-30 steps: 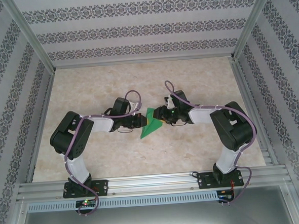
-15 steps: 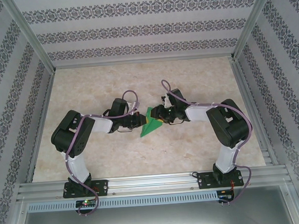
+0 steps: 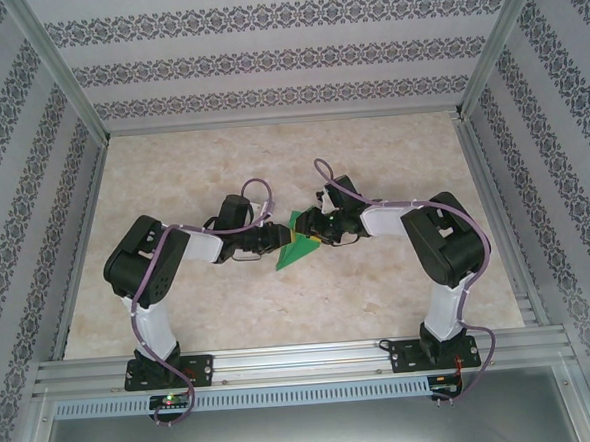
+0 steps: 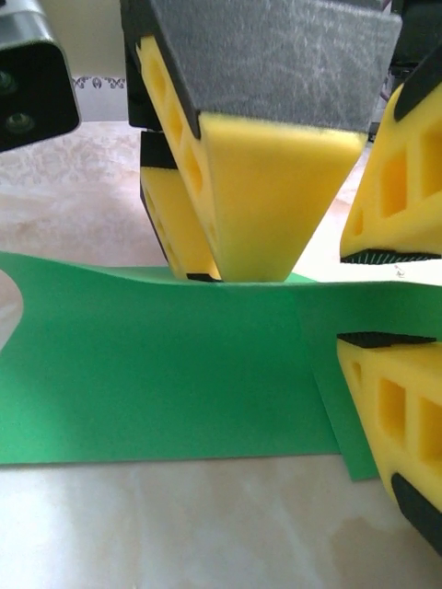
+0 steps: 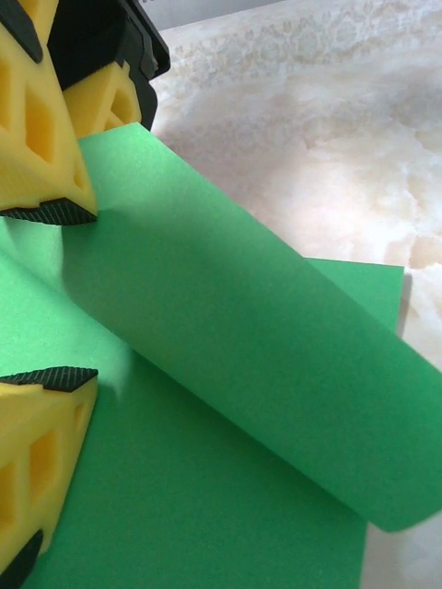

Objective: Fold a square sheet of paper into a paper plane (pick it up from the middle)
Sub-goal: Fourth fold the wing at the center of the table.

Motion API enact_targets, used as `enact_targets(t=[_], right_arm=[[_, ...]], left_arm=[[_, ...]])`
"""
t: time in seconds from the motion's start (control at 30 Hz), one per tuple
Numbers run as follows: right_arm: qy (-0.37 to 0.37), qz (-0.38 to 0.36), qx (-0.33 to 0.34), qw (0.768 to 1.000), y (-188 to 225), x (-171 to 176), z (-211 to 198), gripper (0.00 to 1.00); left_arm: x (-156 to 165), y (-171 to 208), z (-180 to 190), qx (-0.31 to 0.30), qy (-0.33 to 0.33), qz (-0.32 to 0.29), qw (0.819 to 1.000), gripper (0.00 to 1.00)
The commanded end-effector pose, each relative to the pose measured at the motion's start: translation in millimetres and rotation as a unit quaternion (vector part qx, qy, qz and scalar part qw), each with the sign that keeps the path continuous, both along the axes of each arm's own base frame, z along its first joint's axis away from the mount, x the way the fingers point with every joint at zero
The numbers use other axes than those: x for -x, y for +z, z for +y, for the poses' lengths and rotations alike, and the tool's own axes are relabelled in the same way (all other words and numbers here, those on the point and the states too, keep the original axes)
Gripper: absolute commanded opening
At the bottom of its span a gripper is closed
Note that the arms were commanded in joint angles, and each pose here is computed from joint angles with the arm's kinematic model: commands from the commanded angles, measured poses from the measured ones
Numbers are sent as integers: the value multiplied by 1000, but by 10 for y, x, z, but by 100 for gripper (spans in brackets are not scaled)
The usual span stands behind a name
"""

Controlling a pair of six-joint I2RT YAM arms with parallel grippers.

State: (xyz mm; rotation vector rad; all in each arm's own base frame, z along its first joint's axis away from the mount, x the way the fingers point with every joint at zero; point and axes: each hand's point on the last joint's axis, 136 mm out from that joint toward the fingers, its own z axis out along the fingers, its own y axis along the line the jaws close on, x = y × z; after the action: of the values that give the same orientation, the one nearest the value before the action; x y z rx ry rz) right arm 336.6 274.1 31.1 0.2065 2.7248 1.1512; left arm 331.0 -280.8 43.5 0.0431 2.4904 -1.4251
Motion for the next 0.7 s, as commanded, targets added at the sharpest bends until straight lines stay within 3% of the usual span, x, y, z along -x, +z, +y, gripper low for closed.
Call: enact_targets(t=[0.0,0.17,0.5,0.67], right_arm=[[-4,18,24,1000,-126,40,-14,48],[-3,21,27,999,-135,48,-10,48],[-3,24,34,999,-164,69,-10,48],[-4,32,52,998,-212,88,-40,48]], left_arm=[[5,-47,6,4,-11,-11,1000,33],[7,-50,-39,9,-23,-13,1000,35],[41,-15,-141,12,-49,-19,999,24],[52,-27,-110,2,-47,-16,999,25]])
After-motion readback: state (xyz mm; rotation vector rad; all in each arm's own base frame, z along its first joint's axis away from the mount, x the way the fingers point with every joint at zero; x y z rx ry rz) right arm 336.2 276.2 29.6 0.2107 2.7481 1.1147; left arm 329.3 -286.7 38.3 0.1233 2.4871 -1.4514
